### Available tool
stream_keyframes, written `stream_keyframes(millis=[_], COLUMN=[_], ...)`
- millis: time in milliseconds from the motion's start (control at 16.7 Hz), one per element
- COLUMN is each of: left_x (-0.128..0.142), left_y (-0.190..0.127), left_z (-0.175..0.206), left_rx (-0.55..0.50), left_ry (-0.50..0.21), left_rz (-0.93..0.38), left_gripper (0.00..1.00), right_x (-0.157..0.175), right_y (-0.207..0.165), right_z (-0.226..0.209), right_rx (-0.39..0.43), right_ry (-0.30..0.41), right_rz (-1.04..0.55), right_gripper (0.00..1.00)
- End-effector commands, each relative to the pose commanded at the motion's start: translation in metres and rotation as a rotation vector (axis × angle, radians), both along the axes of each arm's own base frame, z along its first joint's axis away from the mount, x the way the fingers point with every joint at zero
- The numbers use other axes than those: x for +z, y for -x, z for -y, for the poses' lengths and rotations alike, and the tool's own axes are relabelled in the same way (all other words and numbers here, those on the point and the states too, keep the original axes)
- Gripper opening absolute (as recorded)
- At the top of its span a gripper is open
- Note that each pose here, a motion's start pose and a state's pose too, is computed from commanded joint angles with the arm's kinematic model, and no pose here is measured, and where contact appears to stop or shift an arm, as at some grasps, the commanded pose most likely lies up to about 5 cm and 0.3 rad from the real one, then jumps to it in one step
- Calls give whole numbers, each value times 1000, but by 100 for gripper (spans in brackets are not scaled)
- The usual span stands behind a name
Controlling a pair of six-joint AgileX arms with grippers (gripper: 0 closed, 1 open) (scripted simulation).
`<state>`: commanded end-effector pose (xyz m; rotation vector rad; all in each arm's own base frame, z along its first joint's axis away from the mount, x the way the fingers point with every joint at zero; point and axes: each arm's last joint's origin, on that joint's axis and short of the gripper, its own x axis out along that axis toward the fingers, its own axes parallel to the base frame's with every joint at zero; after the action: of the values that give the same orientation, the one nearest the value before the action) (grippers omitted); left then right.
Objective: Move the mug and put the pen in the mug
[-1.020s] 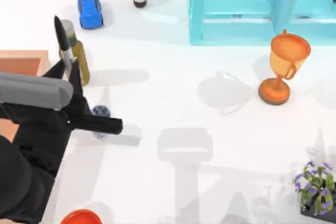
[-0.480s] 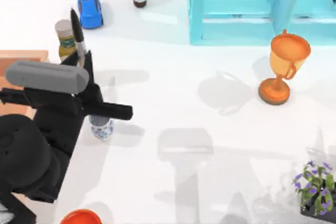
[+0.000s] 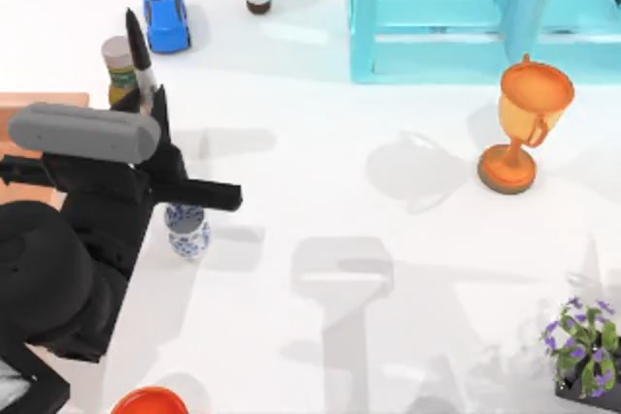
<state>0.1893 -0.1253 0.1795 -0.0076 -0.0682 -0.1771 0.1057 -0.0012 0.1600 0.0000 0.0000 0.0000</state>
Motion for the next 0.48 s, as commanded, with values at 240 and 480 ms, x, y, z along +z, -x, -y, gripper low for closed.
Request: stream_keyframes(millis=[240,480], left_x=[0,0], left_y=[0,0], left_z=[0,0], left_rx=[0,0], left_ry=[0,0], left_rz=[0,0], left_gripper=[45,75], right_x=[0,0], right_y=[0,0], right_z=[0,0], right_rx=[0,0], right_ry=[0,0], right_rz=[0,0], right_gripper=[100,100])
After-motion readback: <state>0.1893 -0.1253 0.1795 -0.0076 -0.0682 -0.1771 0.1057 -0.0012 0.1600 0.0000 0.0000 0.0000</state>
